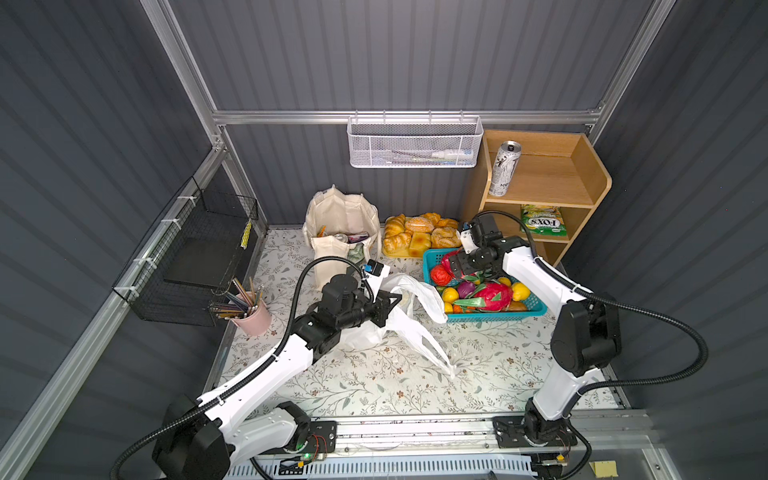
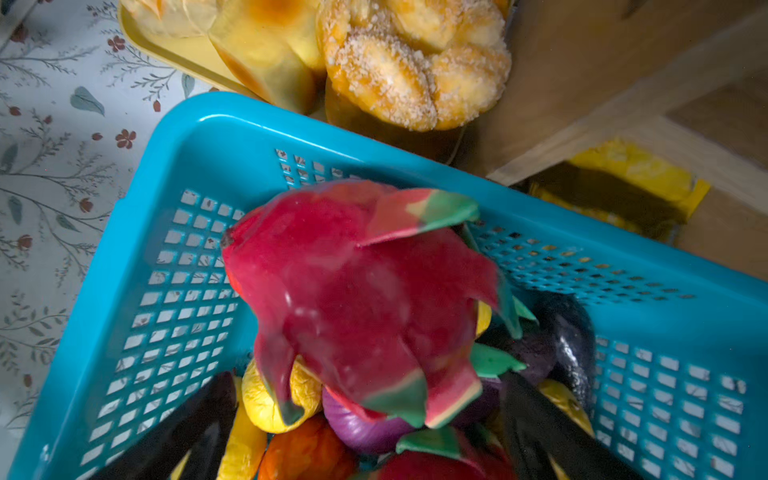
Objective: Place the mixed food into the grocery bags and tie them
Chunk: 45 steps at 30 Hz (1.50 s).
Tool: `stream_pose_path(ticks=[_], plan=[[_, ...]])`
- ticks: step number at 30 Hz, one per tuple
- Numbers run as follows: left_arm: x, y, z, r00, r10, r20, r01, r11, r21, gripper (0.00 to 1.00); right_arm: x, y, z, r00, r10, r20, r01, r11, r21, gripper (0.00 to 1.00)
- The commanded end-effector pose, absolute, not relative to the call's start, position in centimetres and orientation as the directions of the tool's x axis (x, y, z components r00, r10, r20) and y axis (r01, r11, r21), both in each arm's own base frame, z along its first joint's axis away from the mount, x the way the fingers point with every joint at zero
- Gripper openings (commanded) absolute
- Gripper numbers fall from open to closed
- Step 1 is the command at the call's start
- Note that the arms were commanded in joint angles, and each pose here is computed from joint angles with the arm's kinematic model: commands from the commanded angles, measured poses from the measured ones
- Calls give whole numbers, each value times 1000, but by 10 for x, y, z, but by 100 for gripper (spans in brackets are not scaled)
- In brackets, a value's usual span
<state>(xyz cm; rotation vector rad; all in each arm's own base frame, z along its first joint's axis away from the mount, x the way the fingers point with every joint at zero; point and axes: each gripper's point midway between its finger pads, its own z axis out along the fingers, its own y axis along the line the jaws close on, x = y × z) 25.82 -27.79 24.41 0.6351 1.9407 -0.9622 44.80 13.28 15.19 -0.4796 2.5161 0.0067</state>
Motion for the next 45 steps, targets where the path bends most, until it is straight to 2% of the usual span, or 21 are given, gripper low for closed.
stream_pose_path(ticks=[1, 14, 26, 29, 35, 39, 45], plan=[[260, -276, 244, -502, 68, -862, 724, 579, -376, 0, 459, 131, 150, -759, -390, -522, -364, 918, -156, 99], [258, -281, 251, -500, 66, -863, 738, 553, -386, 0, 470, 143, 97, -814, -397, -423, -385, 915, -118, 99], [260, -284, 251, -501, 66, -863, 742, 547, -388, 0, 438, 133, 153, -771, -350, -532, -351, 931, -103, 97], [261, -284, 251, -501, 65, -863, 742, 545, -390, 0, 434, 133, 158, -766, -345, -543, -352, 931, -94, 99], [262, -286, 250, -503, 65, -862, 742, 544, -392, 0, 448, 130, 140, -775, -373, -510, -352, 925, -142, 99], [263, -287, 250, -504, 67, -861, 742, 543, -393, 0, 462, 142, 128, -781, -368, -504, -366, 924, -107, 99], [264, -287, 252, -502, 66, -863, 742, 545, -390, 0, 471, 148, 93, -820, -371, -435, -374, 924, -83, 99]])
